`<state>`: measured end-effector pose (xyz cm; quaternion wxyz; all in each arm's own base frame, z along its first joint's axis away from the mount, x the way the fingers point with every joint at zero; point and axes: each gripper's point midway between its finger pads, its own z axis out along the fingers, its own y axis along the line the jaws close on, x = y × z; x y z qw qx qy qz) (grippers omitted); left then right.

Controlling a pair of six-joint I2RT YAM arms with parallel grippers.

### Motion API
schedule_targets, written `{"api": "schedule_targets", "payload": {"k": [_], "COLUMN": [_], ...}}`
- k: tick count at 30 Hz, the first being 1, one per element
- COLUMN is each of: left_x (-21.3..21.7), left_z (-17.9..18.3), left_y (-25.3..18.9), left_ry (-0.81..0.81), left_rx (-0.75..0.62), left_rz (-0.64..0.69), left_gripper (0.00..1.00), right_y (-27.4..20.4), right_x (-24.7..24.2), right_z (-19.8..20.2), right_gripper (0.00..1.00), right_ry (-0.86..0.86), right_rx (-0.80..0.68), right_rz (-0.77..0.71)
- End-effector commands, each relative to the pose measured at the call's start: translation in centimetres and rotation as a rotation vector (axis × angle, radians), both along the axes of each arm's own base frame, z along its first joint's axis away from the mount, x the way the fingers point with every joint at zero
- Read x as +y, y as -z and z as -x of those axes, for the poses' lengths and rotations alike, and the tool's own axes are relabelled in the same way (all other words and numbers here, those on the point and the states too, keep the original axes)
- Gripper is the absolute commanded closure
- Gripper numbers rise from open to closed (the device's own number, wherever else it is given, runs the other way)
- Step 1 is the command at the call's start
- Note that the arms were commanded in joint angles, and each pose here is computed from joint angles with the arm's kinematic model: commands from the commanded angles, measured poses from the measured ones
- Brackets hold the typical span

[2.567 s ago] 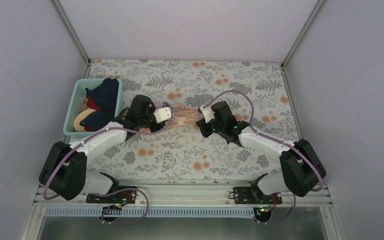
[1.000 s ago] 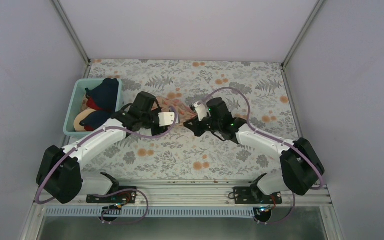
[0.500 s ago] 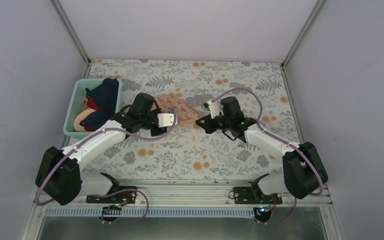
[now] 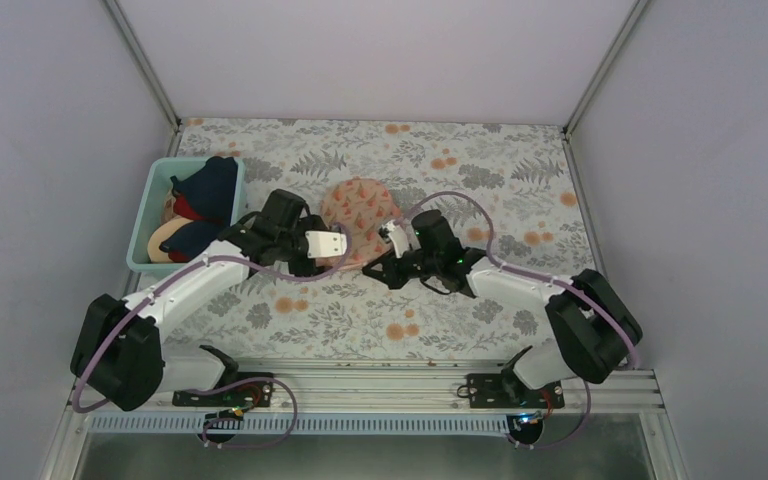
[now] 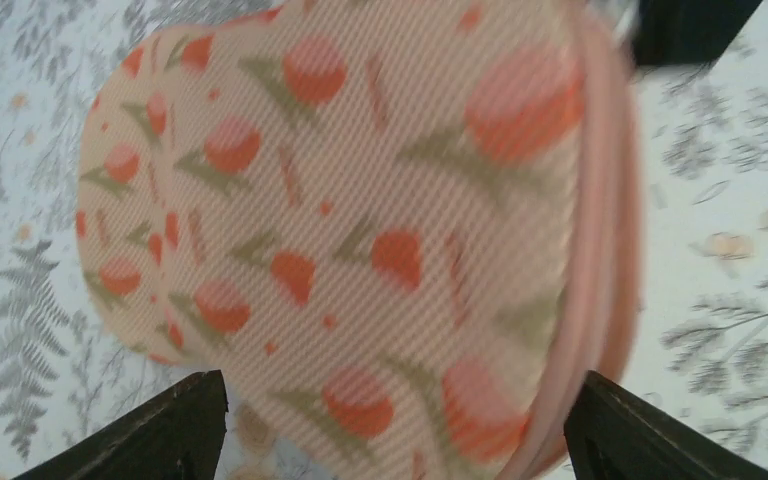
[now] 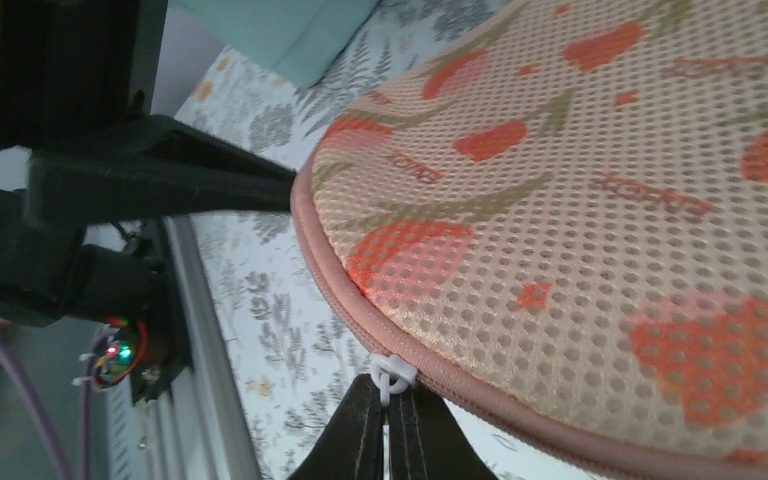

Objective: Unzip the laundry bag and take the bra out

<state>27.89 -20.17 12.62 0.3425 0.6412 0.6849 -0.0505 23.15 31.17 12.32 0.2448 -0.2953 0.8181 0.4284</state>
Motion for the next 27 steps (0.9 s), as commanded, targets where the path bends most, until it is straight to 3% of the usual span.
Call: {"api": "schedule_targets", "payload": {"k": [1, 7, 9, 11, 14, 20, 27], "left_x": [-1.7, -3.3, -3.5, -3.6, -3.6, -3.4, -3.1], "left_z": [2.8, 4.0, 3.8, 3.7, 3.3, 3.1, 3.0], "left_y": [-1.9, -2.2, -2.0, -1.9, -1.8, -1.7, -1.7], "left_ry": [0.089, 0.114, 0.110, 0.112, 0.100, 0.087, 0.079], "left_rx": [0.031, 0.074, 0.068, 0.065, 0.048, 0.041, 0.028], "left_rz": [0.009, 0.086, 0.090, 0.091, 0.089, 0.087, 0.071], "left_gripper": [0.16, 0.17, 0.23, 0.34, 0.63, 0.95, 0.98], "right_y": [-3.0, -3.4, -3.6, -3.7, -4.0, -4.4, -2.9], "right_x": [3.3, 5.3, 5.5, 5.6, 5.5, 5.5, 3.9], "right_z": [0.2, 1.0, 1.1, 1.2, 1.4, 1.2, -0.3], "right_gripper": [0.96, 0.96, 0.96, 0.96, 0.96, 0.96, 0.96], "right_ry": [-0.060, -0.105, -0.108, -0.109, -0.111, -0.111, -0.040], "right_rx": [-0.010, -0.008, -0.010, -0.014, -0.022, -0.040, -0.044], "right_rz": [-0.141, -0.143, -0.142, -0.144, -0.147, -0.144, -0.054]}}
